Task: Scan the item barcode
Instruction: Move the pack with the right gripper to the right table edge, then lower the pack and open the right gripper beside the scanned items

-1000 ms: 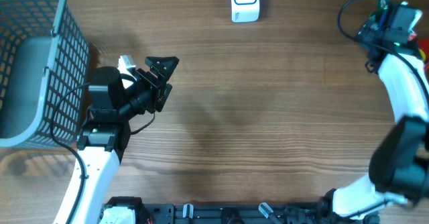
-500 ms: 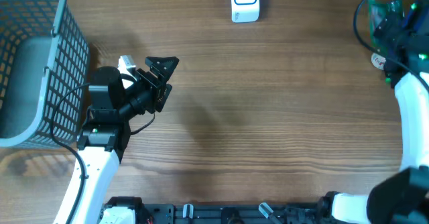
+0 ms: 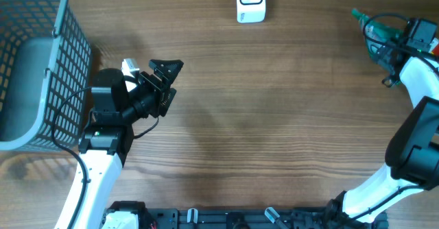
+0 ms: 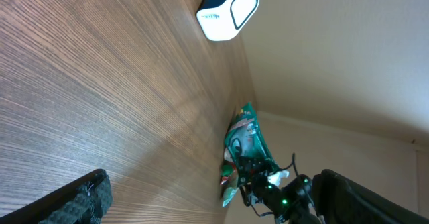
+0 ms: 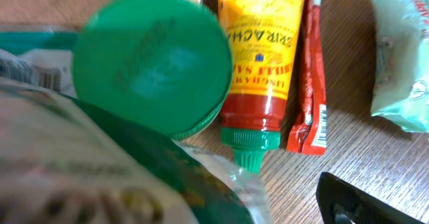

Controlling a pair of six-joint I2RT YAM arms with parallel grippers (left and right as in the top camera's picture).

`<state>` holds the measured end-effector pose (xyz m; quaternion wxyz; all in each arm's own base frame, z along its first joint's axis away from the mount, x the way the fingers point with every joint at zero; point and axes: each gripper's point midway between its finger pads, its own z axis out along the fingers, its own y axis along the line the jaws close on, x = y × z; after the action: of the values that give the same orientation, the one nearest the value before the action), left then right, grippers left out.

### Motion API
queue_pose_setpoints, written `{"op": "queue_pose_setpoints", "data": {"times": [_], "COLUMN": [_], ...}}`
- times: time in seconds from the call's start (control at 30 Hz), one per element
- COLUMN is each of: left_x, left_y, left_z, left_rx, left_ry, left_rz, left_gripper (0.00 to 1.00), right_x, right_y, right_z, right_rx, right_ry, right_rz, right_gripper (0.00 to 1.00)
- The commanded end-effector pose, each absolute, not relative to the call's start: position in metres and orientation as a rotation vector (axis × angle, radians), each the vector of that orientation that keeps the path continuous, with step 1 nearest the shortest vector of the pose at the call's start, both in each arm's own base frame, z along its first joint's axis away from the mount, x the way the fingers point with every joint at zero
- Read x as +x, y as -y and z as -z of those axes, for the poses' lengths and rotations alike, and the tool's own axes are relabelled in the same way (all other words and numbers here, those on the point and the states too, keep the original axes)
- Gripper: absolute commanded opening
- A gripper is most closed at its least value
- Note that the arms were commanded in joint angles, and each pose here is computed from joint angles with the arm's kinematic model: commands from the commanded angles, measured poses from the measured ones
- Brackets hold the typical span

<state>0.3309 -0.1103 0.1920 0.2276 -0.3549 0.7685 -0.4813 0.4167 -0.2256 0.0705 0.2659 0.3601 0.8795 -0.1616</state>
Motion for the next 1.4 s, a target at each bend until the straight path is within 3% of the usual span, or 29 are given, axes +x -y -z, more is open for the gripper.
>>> {"op": "queue_pose_setpoints", "data": {"times": [0.0,0.2,0.27,0.4,0.67,0.87,1.0,1.13,1.27,1.37], "left_x": [0.332,0.332,0.332,0.332,0.333,0.330,0.328,0.328,0.328,0.328], "left_y": [0.108,0.108,0.108,0.108,0.106,0.105,0.105,0.104,0.104,0.104], "left_z": [-0.193,-0.193,-0.193,-0.193,-0.191,-0.186,-0.184,-0.182,-0.182,-0.182], "left_rx": [-0.960,-0.960,-0.960,-0.960,-0.971,-0.990,-1.002,-1.012,-1.012,-1.012], "left_ry": [-2.112,-2.113,-2.112,-2.113,-2.109,-2.130,-2.141,-2.144,-2.144,-2.143], "left_rz": [1.306,1.305,1.305,1.305,1.288,1.279,1.273,1.265,1.265,1.264], "left_gripper": [1.00,1.00,1.00,1.00,1.00,1.00,1.00,1.00,1.00,1.00], "right_x": [0.426,0.410,0.401,0.382,0.337,0.337,0.351,0.372,0.344,0.335], "right_y": [0.231,0.251,0.258,0.276,0.310,0.307,0.305,0.295,0.267,0.259], "right_z": [-0.146,-0.254,-0.264,-0.231,-0.200,-0.168,-0.163,-0.117,-0.043,-0.039], "right_rx": [0.990,0.974,1.057,1.353,1.503,1.560,1.452,1.307,1.554,1.578], "right_ry": [-2.152,-1.850,-1.780,-1.716,-1.766,-1.837,-1.911,-2.107,-2.288,-2.331], "right_rz": [0.380,0.376,0.308,0.130,0.223,0.215,0.178,0.091,-0.012,-0.017], "right_gripper": [1.00,1.00,1.00,1.00,1.00,1.00,1.00,1.00,1.00,1.00]}}
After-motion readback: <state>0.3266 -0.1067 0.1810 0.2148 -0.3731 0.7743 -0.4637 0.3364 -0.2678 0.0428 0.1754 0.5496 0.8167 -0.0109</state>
